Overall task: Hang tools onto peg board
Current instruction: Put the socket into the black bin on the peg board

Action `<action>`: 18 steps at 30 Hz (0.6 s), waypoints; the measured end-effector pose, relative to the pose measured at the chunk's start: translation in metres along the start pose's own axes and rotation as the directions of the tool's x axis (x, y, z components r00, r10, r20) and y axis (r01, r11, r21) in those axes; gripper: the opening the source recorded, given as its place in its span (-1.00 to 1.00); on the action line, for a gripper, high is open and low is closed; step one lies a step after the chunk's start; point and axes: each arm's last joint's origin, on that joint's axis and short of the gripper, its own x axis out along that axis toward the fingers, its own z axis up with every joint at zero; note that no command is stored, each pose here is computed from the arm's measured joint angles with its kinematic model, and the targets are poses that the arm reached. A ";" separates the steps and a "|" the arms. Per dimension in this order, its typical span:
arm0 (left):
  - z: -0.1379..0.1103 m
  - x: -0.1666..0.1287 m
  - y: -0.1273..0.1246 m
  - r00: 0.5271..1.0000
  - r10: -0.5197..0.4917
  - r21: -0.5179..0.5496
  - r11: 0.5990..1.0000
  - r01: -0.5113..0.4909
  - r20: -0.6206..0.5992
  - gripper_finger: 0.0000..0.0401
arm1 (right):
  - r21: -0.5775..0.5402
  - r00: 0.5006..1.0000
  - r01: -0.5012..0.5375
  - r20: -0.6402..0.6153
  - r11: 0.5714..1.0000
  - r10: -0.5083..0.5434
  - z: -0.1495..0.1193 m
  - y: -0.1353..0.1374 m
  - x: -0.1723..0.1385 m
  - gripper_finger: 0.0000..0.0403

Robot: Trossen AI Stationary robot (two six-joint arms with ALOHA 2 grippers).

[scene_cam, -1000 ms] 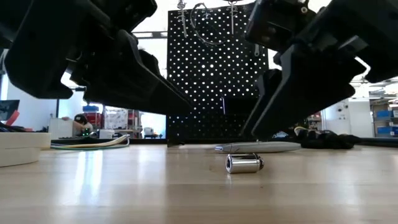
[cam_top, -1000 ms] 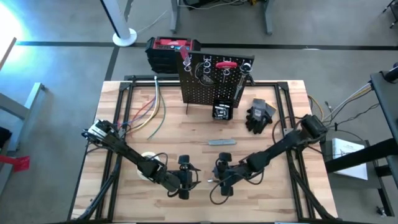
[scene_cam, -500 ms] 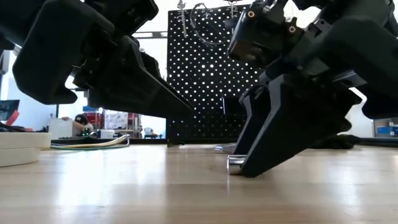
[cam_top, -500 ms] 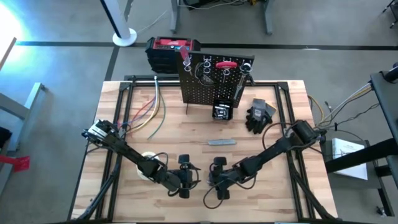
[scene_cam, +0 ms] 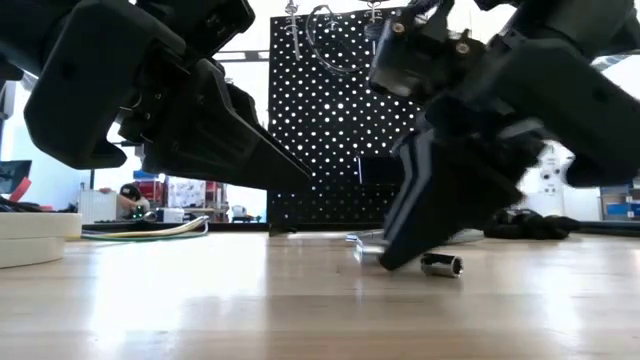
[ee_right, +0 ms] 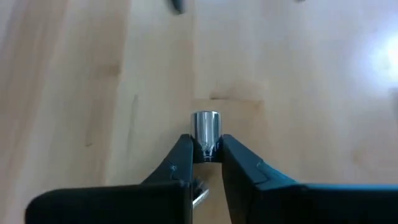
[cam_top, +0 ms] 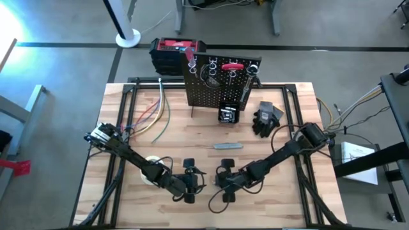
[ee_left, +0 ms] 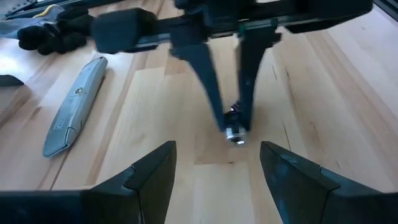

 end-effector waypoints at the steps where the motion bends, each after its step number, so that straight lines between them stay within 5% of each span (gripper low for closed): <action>1: 0.000 0.000 0.000 1.000 0.000 0.000 1.000 0.000 0.000 0.12 | -0.001 1.000 0.013 0.009 1.000 -0.013 0.002 -0.001 -0.001 -0.83; 9: 0.000 0.001 0.002 1.000 0.027 -0.001 1.000 -0.027 0.002 0.12 | -0.001 0.978 0.192 0.078 0.981 -0.192 0.025 -0.017 -0.028 -0.84; 18: -0.001 0.001 0.005 0.997 0.080 -0.016 0.997 -0.080 -0.002 0.12 | 0.114 0.881 0.451 0.102 0.885 -0.462 0.049 -0.078 -0.093 -0.84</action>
